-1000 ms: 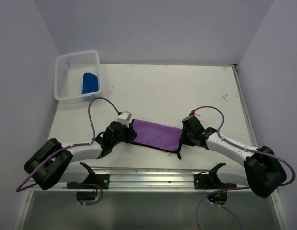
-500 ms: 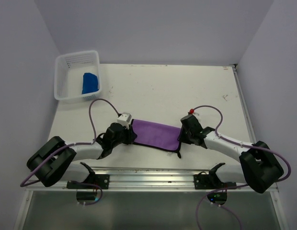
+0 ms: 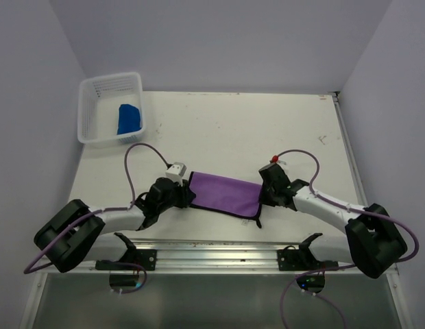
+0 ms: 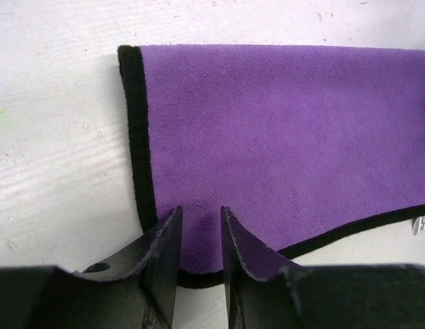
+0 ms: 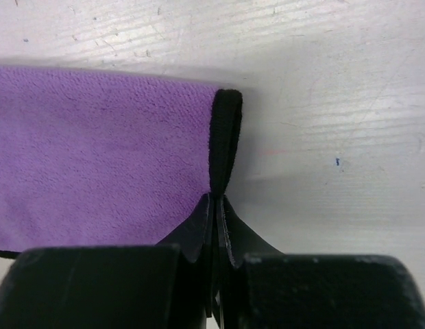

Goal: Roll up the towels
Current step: Fold the towel

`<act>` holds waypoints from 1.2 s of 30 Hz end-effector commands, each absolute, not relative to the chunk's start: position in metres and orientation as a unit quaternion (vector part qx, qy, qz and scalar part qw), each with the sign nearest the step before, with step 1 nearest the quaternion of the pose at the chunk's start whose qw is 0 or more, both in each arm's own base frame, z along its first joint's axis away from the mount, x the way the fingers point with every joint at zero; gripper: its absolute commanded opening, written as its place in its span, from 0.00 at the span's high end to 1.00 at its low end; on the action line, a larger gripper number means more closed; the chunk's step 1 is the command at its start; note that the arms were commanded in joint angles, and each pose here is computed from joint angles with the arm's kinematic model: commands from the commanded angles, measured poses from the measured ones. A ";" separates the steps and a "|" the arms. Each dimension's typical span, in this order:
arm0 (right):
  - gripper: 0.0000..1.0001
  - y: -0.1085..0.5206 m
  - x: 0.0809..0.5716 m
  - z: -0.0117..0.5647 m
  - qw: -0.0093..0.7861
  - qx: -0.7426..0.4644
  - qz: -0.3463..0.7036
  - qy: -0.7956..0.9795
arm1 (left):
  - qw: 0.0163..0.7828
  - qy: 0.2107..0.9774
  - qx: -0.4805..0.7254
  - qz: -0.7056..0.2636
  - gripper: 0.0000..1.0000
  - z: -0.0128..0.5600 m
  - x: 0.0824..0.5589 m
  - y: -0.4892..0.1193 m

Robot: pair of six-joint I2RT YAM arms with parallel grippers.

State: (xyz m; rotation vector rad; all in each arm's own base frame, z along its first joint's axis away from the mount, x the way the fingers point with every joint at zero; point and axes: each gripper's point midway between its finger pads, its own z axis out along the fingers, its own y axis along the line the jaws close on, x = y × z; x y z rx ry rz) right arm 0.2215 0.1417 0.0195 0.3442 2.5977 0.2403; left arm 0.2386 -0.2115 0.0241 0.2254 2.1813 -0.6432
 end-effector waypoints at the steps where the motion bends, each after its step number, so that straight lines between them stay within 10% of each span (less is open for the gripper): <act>1: 1.00 0.126 0.228 0.041 0.263 0.108 0.061 0.957 | 0.426 0.856 0.082 -0.281 0.67 0.035 0.233 -0.216; 36: 1.00 0.182 0.273 0.135 0.237 -0.046 0.124 0.962 | 0.443 0.845 0.102 -0.283 0.73 0.040 0.262 -0.244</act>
